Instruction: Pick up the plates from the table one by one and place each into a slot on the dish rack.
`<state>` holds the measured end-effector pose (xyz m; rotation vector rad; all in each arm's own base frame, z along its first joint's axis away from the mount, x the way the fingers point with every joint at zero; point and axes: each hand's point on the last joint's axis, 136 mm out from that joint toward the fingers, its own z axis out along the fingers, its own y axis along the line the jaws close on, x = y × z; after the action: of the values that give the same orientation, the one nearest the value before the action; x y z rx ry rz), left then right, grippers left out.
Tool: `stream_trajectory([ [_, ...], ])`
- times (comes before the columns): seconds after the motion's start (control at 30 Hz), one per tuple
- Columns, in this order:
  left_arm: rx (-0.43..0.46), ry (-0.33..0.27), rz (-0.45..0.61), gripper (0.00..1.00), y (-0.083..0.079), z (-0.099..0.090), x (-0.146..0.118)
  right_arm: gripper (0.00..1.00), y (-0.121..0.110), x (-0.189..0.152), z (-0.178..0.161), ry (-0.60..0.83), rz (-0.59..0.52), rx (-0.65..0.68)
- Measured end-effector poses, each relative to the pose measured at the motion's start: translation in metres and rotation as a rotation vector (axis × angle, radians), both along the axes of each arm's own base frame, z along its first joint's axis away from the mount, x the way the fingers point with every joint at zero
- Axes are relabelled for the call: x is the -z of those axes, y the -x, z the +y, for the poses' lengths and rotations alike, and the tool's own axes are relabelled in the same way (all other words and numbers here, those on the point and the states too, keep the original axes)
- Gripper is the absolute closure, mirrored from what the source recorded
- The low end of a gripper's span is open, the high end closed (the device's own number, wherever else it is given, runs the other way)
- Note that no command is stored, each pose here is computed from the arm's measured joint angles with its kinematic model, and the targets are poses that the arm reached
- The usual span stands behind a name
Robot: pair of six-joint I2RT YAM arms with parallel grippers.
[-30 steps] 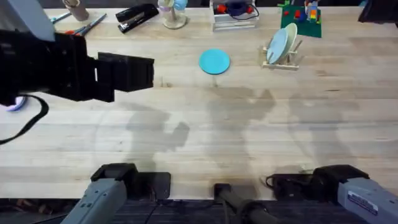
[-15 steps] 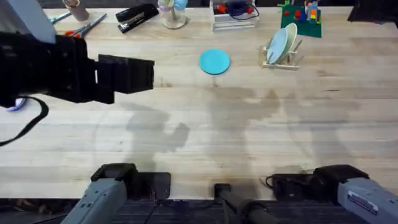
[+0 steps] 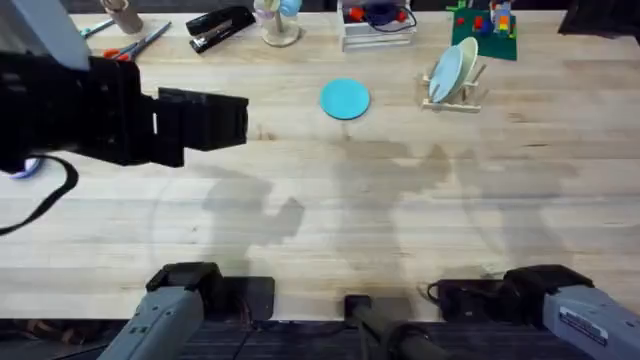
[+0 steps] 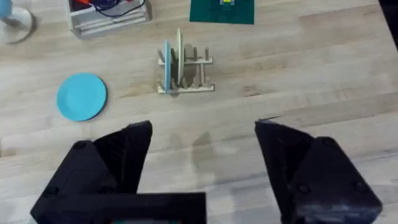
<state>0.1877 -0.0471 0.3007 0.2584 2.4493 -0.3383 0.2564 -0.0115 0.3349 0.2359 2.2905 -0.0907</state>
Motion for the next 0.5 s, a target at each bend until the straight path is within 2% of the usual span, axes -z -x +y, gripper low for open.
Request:
stream_trajectory([
  [0.03,0.0,0.0,0.0,0.023,0.0001,0.0,0.0,0.006,0.0,0.0,0.0,0.0,0.0,0.0],
  [0.07,-0.002,0.001,0.001,0.154,0.0001,0.0,0.0001,0.006,0.0,0.0,0.0,0.0,0.0,0.0],
  [0.2,-0.001,0.001,0.001,0.799,0.0001,0.0,0.0001,0.006,0.0,0.0,0.0,0.0,0.0,0.0],
  [0.23,0.001,-0.001,0.0,0.912,0.0001,0.0001,0.0001,0.007,-0.0001,0.0,0.0,0.0,0.0,0.0],
  [0.3,0.002,-0.001,0.0,0.955,0.0001,0.0,0.0001,0.008,-0.0001,0.0001,0.0,0.0,0.0,0.0],
  [0.5,0.002,-0.001,0.0,0.961,0.0001,0.0,0.0001,0.007,0.0,0.0,0.0,0.0,0.0,0.0],
])
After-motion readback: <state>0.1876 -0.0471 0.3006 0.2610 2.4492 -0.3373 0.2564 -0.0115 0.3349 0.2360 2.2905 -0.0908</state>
